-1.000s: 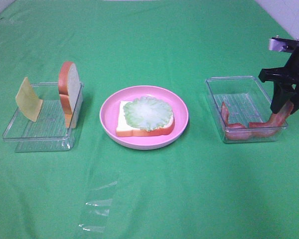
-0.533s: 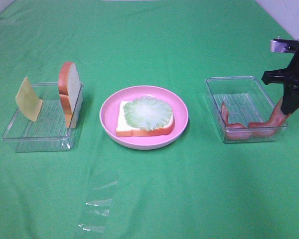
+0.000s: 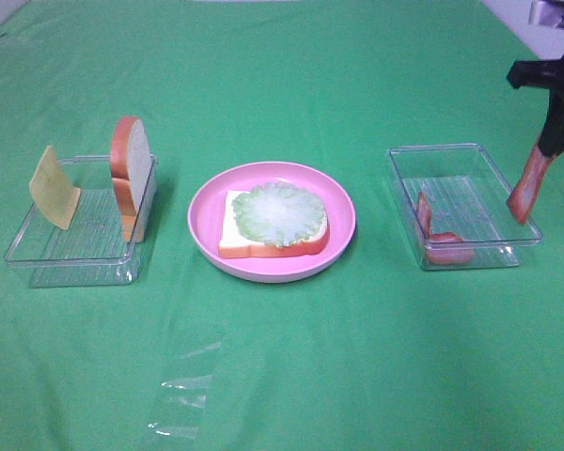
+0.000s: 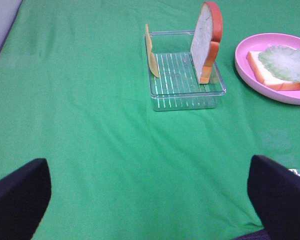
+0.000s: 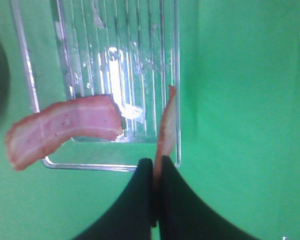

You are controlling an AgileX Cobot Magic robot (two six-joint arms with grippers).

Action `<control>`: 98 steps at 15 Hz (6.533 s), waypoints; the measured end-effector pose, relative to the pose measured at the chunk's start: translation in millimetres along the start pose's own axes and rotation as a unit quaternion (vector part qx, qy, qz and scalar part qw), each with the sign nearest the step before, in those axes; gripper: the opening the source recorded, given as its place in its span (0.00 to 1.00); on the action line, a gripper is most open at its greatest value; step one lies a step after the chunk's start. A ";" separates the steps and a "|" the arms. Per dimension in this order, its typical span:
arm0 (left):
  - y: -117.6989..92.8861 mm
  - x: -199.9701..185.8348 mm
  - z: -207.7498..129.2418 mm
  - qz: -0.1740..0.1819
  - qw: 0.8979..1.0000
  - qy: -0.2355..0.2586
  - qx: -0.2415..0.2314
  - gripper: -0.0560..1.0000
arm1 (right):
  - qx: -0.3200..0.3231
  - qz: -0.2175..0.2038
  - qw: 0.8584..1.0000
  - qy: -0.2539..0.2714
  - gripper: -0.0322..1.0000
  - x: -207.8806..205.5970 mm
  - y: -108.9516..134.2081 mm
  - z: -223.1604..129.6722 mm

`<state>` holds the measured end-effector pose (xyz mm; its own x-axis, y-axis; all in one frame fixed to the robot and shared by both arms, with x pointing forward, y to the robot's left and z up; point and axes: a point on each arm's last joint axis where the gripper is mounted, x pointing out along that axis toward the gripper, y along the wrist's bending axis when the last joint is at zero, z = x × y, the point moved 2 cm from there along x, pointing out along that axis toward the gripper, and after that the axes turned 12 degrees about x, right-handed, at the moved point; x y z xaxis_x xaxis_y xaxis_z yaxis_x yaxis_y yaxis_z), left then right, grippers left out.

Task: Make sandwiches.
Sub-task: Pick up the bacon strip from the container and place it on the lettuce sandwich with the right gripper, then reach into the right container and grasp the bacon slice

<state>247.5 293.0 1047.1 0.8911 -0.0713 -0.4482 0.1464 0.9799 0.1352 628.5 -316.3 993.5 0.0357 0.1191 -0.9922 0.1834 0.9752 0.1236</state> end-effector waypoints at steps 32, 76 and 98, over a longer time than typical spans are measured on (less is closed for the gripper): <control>0.0 0.0 0.0 0.000 1.000 0.000 0.000 0.99 | -0.242 0.078 0.965 -0.063 0.04 83.9 262.5 -44.2; 0.0 0.0 0.0 0.000 1.000 0.000 0.000 0.99 | -0.068 -0.067 0.995 0.040 0.88 83.4 123.5 -28.6; 0.0 0.0 0.0 0.000 1.000 0.000 0.000 0.99 | -0.047 -0.078 0.994 0.055 0.04 88.2 121.3 -30.6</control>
<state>247.5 293.0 1047.1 0.8911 -0.0713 -0.4482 0.1464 0.9799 0.1352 623.8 -181.8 920.6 -0.0942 -0.0195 -0.9954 0.0856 0.9960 -0.0276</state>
